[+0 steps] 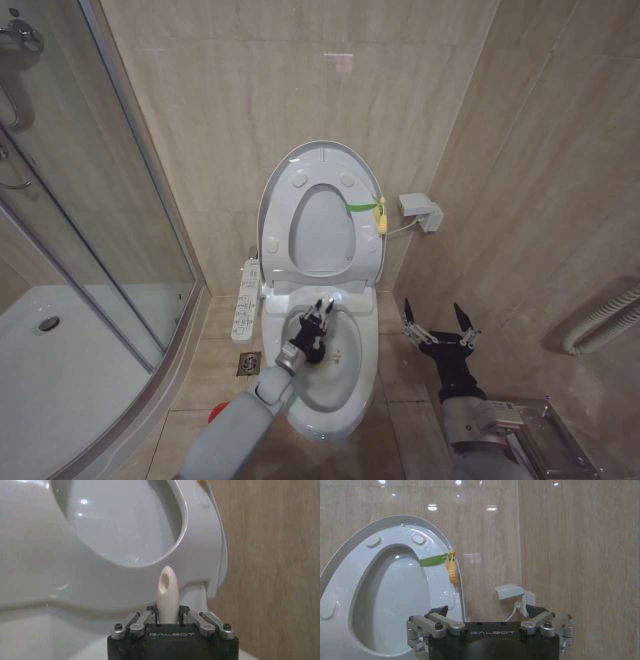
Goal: Open the toilet lid, clean the toilet bowl with a toilet brush, close the toilet lid, and flush.
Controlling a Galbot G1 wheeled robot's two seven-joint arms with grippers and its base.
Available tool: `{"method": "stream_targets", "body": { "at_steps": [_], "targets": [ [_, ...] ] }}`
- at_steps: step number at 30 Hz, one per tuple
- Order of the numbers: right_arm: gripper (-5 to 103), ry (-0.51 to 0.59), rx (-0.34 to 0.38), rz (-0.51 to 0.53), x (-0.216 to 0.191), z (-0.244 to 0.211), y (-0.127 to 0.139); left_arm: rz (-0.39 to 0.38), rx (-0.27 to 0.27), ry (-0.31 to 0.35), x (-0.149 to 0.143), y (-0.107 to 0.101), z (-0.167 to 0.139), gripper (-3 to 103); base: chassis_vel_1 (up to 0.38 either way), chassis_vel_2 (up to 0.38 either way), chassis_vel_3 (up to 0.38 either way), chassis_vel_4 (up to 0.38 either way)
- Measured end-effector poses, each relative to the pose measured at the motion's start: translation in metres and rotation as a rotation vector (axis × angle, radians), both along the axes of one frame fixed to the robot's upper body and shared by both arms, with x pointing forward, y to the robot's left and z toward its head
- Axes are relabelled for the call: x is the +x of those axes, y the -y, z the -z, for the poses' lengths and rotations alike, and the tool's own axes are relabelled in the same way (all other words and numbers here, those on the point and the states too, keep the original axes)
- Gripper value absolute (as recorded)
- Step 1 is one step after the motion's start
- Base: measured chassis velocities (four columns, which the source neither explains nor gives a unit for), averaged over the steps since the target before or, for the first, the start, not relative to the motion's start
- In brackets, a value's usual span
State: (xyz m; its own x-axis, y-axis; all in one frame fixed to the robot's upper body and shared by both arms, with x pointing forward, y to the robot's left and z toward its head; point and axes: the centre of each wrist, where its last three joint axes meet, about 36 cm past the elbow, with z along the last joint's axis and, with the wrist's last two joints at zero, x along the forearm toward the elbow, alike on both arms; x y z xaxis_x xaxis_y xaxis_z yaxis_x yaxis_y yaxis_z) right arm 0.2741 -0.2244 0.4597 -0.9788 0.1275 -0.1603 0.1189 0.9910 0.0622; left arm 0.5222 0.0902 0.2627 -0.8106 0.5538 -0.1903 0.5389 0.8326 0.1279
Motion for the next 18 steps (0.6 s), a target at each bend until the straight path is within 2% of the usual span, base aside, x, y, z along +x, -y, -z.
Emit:
{"method": "stream_targets", "body": {
  "at_steps": [3,5,9,12,15,16,18],
  "targets": [
    [100,0.000,0.000,0.000,0.000,0.000,0.000,0.016,-0.023,0.015,-0.001,0.009,-0.009,25,0.000,0.000,0.000,0.000],
    [100,0.000,0.000,0.000,0.000,0.000,0.000,0.060,-0.064,0.032,-0.011,0.028,-0.023,25,0.000,0.000,0.000,0.000],
    [100,0.000,0.000,0.000,0.000,0.000,0.000,0.111,-0.084,0.030,-0.027,0.043,-0.028,25,0.000,0.000,0.000,0.000],
    [100,0.000,0.000,0.000,0.000,0.000,0.000,0.120,-0.074,0.019,-0.027,0.045,-0.019,25,0.000,0.000,0.000,0.000],
    [100,0.000,0.000,0.000,0.000,0.000,0.000,0.100,-0.027,-0.002,-0.019,0.032,0.005,25,0.000,0.000,0.000,0.000],
    [100,0.000,0.000,0.000,0.000,0.000,0.000,0.100,-0.027,-0.002,-0.019,0.032,0.005,25,0.000,0.000,0.000,0.000],
    [100,0.000,0.000,0.000,0.000,0.000,0.000,0.088,0.015,-0.014,-0.014,0.018,0.021,25,0.000,0.000,0.000,0.000]
  ]
}}
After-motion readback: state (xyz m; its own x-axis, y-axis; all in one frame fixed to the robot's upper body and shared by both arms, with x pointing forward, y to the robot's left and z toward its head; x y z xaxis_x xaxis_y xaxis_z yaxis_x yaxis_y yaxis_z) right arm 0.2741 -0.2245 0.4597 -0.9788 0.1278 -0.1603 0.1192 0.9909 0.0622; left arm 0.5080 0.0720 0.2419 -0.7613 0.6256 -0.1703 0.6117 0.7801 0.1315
